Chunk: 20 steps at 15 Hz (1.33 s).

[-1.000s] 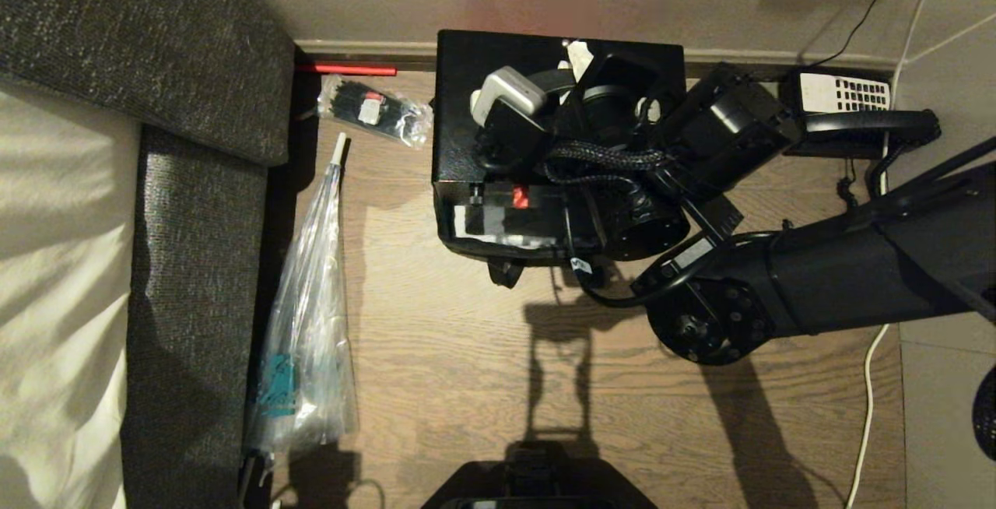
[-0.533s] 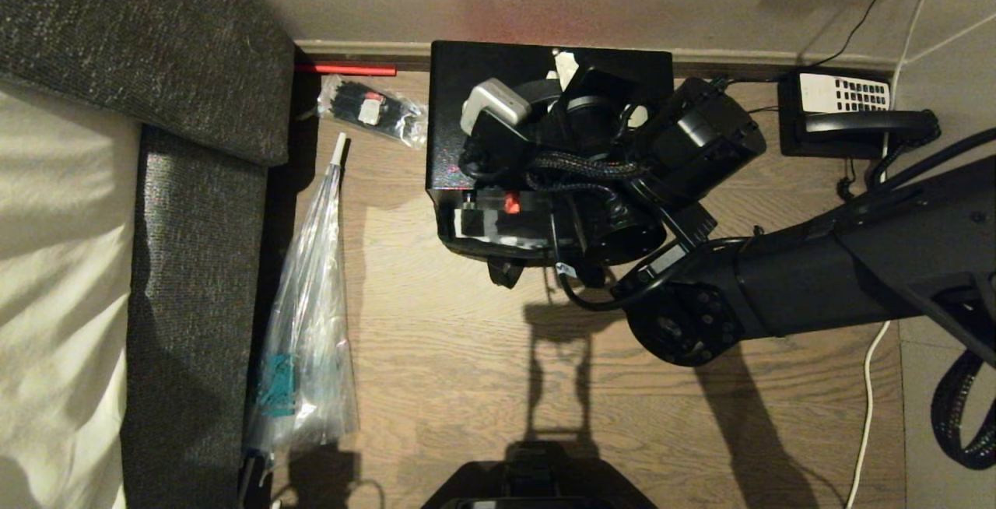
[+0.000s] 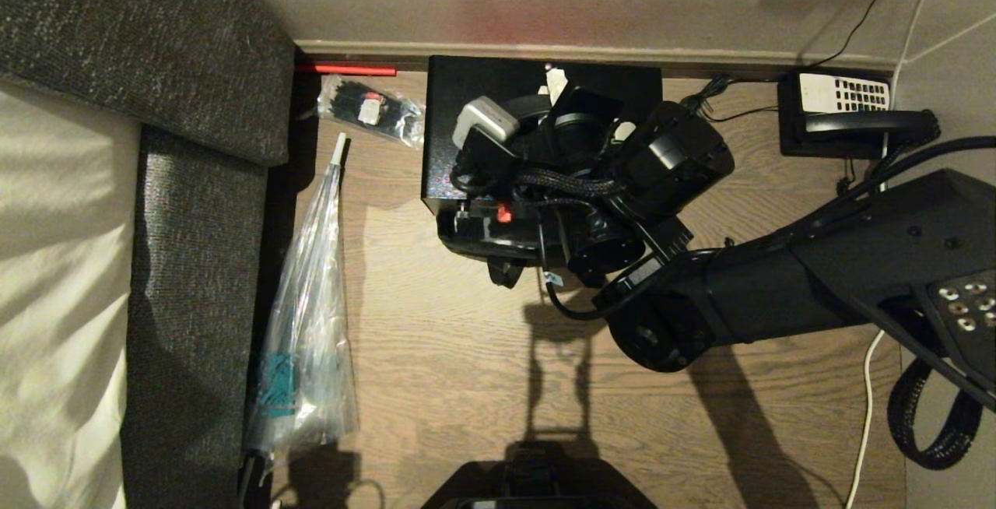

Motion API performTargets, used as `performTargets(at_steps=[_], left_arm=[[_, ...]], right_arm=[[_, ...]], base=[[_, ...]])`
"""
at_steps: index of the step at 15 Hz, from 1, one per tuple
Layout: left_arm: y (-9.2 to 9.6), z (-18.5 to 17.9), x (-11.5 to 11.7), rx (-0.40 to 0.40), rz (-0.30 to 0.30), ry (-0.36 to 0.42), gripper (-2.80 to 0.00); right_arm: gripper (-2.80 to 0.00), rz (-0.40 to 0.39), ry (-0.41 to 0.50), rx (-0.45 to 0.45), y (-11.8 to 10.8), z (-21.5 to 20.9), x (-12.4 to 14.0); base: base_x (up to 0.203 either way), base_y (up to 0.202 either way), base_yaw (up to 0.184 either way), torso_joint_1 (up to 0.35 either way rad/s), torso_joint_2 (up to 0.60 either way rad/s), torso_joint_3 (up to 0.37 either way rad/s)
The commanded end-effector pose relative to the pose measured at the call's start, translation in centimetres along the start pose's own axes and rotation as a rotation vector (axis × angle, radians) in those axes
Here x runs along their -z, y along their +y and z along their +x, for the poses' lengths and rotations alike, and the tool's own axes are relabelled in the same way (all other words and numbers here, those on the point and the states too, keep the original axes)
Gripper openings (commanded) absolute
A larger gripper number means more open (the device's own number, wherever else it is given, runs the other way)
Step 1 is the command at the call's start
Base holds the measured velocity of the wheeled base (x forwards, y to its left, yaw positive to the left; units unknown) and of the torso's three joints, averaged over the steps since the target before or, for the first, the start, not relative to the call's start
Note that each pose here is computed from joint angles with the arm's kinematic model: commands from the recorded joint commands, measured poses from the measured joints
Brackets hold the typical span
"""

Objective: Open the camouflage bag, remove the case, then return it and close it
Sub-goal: Place the black box back

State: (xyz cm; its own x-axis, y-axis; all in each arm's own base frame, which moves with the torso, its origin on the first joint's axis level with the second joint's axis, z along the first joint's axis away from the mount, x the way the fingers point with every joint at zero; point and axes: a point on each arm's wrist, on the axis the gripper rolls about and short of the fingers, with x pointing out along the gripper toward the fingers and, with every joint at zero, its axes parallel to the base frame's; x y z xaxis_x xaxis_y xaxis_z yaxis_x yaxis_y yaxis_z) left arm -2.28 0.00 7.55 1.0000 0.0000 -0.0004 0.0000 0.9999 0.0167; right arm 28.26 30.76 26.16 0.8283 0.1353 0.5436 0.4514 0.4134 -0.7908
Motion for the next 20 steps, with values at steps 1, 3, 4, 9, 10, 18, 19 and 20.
performTargets(at_steps=[1,3,4,9,10,18,19,20], left_arm=[[0.0,0.0,0.0,0.000,0.000,0.000,-2.80],[0.0,0.0,0.0,0.000,0.000,0.000,-2.80],[0.0,0.0,0.0,0.000,0.000,0.000,-2.80],[0.0,0.0,0.0,0.000,0.000,0.000,-2.80],[0.0,0.0,0.0,0.000,0.000,0.000,-2.80],[0.0,0.0,0.0,0.000,0.000,0.000,-2.80],[0.0,0.0,0.0,0.000,0.000,0.000,-2.80],[0.0,0.0,0.0,0.000,0.000,0.000,-2.80]], right_arm=[[-2.80,-0.014,0.007,-0.008,0.9,-0.1,0.0],[-2.80,-0.016,0.010,-0.013,1.3,-0.1,0.1],[-2.80,-0.014,0.010,-0.014,1.5,-0.1,0.1],[-2.80,-0.016,0.012,-0.010,2.4,-0.2,0.3],[-2.80,-0.017,0.015,-0.012,2.6,-0.2,0.4],[-2.80,-0.042,0.043,-0.001,3.7,0.3,1.9],[-2.80,-0.045,0.045,0.002,3.6,0.4,2.0],[-2.80,-0.048,0.046,0.000,3.7,0.4,2.1]], base=[[0.000,0.000,0.000,0.000,0.00,0.000],[0.000,0.000,0.000,0.000,0.00,0.000],[0.000,0.000,0.000,0.000,0.00,0.000],[0.000,0.000,0.000,0.000,0.00,0.000],[0.000,0.000,0.000,0.000,0.00,0.000],[0.000,0.000,0.000,0.000,0.00,0.000],[0.000,0.000,0.000,0.000,0.00,0.000],[0.000,0.000,0.000,0.000,0.00,0.000]])
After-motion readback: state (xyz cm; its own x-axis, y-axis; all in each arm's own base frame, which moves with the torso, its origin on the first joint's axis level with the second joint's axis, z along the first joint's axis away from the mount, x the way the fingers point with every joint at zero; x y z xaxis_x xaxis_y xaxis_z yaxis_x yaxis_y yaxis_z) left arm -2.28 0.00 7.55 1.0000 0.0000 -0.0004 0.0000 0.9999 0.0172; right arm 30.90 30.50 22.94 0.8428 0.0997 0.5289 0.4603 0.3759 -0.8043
